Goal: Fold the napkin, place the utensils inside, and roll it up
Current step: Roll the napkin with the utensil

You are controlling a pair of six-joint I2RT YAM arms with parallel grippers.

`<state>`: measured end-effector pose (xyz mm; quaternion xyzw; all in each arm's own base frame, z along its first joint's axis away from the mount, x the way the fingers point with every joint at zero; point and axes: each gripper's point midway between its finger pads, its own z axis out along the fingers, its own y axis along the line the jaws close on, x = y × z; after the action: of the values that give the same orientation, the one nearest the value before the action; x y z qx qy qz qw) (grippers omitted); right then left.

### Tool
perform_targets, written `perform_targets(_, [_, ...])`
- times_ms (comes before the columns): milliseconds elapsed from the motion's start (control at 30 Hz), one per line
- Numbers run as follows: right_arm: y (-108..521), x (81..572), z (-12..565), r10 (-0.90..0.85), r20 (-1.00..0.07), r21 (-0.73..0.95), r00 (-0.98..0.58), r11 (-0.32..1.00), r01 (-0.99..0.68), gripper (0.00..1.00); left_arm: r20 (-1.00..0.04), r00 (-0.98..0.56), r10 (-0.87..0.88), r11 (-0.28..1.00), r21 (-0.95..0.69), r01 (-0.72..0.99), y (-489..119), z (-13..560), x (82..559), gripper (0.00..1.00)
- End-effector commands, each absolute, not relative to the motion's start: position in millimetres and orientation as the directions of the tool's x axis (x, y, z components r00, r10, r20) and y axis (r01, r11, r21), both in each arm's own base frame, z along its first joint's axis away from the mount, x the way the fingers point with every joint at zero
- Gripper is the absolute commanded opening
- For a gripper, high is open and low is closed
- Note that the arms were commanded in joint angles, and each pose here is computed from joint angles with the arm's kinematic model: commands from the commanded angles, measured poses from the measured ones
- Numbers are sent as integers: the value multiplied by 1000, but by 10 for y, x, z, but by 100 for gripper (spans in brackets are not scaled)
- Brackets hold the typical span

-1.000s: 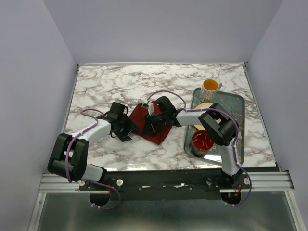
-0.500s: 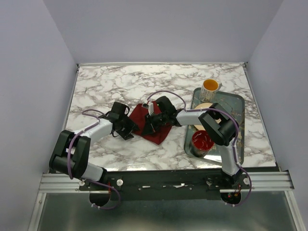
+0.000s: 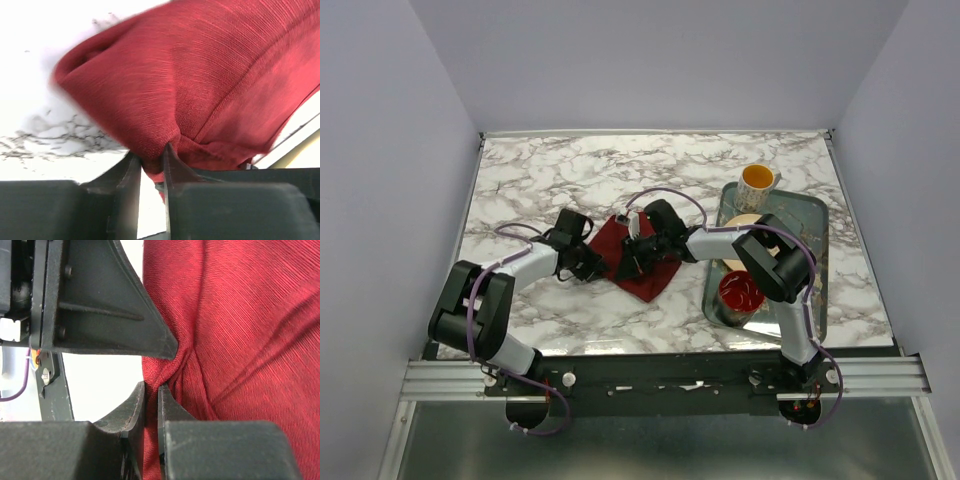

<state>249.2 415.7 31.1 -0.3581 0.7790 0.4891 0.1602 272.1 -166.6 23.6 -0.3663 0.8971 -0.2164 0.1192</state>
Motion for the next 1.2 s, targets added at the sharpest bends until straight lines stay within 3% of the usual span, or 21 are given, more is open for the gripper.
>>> perform_targets(0, [3987, 2343, -21, -490, -510, 640, -707, 333, -692, 1, -133, -721, -680, 705, -391, -592, -1507, 10, 2709, 6])
perform_targets(33, [3981, 2360, -39, -496, -515, 618, -700, 351, -704, 2, -137, -724, -676, 710, -383, -591, -1500, 33, 2710, 0])
perform_targets(200, [3925, 2383, 50, -505, -478, 566, -719, 449, -692, 23, -149, -716, -681, 710, -372, -598, -1512, 142, 2700, 0])
perform_targets(400, [3783, 2525, 343, -526, -491, 351, -694, 610, -710, 47, -135, -688, -713, 680, -377, -629, -1530, 204, 2635, 0])
perform_targets(700, [3783, 2389, 495, -579, -562, 29, -591, 700, -714, 67, -86, -664, -742, 639, -389, -663, -1580, 286, 2581, 0])
perform_targets(867, [3953, 2260, 569, -588, -631, -61, -506, 688, -723, 67, -33, -650, -759, 608, -393, -690, -1632, 326, 2525, 0])
perform_targets(1167, [3967, 2341, 469, -642, -652, -275, -404, 696, -663, 55, 21, -602, -798, 546, -397, -738, -1647, 383, 2429, 0])
